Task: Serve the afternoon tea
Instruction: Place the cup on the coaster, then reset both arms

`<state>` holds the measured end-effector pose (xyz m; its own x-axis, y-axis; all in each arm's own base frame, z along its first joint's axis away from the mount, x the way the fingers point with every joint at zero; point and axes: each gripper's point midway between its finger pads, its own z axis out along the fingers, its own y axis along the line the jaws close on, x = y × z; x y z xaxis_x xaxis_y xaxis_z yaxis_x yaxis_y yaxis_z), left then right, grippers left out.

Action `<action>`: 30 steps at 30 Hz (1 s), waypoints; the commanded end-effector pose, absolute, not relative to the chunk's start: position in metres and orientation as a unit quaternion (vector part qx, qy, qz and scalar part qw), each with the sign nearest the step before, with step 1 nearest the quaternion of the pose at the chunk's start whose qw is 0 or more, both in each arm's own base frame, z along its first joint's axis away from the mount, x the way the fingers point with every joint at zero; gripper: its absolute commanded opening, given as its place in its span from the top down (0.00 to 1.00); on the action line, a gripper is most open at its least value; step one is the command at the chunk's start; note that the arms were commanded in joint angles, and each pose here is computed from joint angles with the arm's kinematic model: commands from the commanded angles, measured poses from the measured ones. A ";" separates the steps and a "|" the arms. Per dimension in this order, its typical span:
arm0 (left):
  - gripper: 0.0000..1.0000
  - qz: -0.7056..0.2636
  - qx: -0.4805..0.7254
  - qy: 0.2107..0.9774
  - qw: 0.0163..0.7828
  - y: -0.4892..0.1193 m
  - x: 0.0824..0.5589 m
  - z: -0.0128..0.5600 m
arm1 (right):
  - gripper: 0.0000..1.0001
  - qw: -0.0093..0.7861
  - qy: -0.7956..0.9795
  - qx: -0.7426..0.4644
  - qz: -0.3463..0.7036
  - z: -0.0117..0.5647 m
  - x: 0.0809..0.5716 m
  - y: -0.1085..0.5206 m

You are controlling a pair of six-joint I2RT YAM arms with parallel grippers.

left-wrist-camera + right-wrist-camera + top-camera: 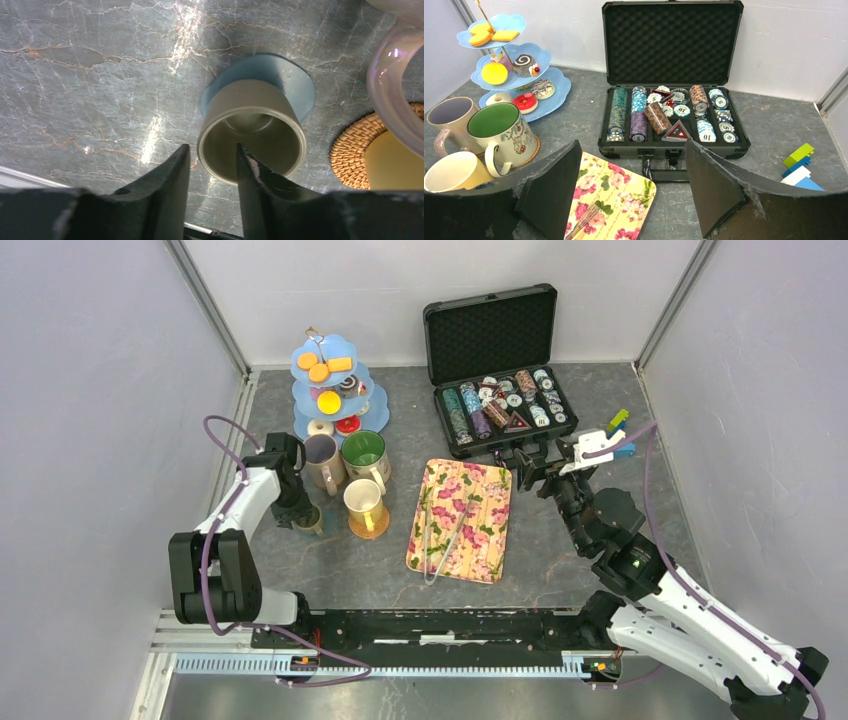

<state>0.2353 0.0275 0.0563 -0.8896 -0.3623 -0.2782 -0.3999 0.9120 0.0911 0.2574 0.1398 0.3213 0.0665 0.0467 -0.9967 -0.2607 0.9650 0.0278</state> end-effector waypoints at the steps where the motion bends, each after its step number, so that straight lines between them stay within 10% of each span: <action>1: 0.51 0.058 -0.205 0.963 0.164 0.025 0.249 0.078 | 0.18 0.738 0.663 -0.063 0.105 0.336 0.256 0.133; 13: 0.04 -0.117 -0.090 0.864 0.481 -0.030 0.283 0.283 | 0.02 0.728 0.682 -0.066 0.020 0.363 0.239 0.087; 30: 0.00 -0.336 0.261 0.505 0.751 -0.169 0.197 0.533 | 0.02 0.787 0.616 0.010 -0.006 0.432 0.200 0.018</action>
